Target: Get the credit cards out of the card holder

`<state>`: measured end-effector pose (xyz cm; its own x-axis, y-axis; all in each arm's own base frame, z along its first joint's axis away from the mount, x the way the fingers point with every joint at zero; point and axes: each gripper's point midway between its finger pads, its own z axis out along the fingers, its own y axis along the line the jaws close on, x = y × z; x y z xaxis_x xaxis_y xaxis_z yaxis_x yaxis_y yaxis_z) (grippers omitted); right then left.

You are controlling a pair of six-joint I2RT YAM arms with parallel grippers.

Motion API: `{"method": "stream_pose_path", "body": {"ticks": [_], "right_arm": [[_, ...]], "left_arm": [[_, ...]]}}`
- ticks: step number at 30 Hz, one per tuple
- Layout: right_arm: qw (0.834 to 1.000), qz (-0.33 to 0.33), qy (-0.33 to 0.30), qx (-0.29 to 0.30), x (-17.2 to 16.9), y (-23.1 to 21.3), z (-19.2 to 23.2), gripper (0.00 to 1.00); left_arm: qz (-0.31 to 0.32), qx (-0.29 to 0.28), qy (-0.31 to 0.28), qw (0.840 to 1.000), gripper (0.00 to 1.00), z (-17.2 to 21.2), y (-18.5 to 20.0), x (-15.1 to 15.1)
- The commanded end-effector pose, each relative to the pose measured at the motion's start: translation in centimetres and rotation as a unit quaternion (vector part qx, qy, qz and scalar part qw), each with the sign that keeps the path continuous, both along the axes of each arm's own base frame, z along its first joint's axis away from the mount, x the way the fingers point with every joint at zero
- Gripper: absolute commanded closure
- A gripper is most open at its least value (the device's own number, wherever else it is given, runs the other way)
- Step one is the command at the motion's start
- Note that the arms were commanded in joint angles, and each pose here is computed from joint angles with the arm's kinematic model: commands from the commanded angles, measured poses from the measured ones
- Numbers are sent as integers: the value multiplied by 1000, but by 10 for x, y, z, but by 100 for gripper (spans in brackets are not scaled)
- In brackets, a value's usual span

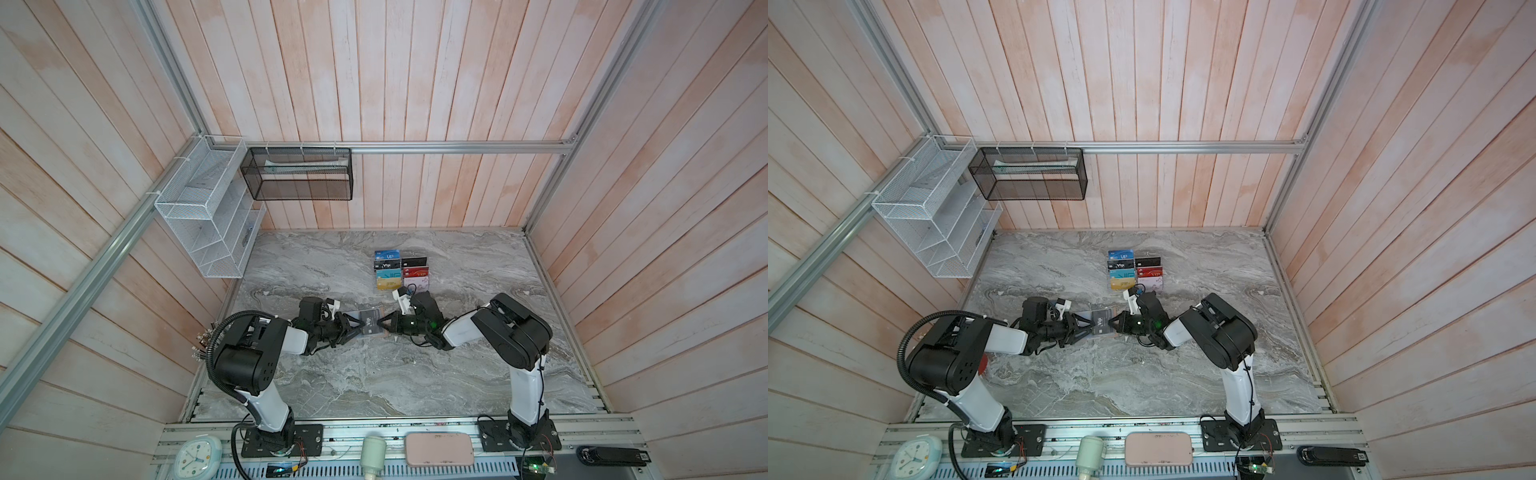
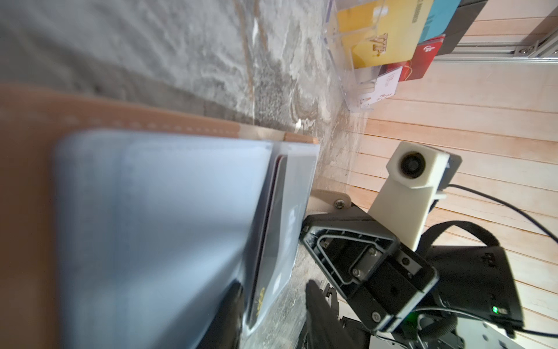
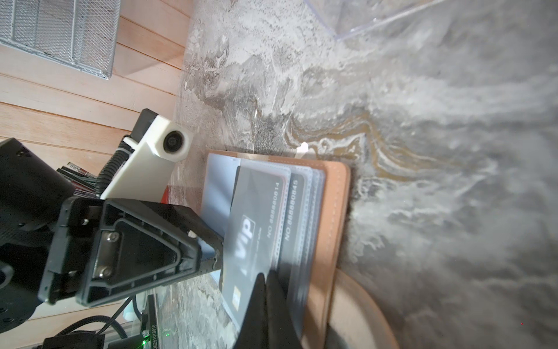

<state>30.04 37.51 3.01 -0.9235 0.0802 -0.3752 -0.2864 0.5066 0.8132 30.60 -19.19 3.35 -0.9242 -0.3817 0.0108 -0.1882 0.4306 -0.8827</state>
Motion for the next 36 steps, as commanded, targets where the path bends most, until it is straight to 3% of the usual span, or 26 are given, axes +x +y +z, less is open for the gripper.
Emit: {"method": "stream_pose_path", "body": {"ticks": [1,4,13,16,36], "right_arm": [[992,5,90,-83,-32,-20,-65,100],[992,5,91,-85,-33,-20,-66,100],[992,8,90,-88,-33,-18,-67,100],[991,11,86,-98,-33,-16,-67,100],[991,19,90,-94,-37,-13,-69,100]], "left_arm": [[5,18,23,1000,67,-15,5,-8],[6,17,16,1000,74,-12,5,-6],[8,21,-1,1000,75,-4,6,-2],[8,18,-5,1000,84,-2,5,-1],[18,11,-45,999,91,16,5,7]]}}
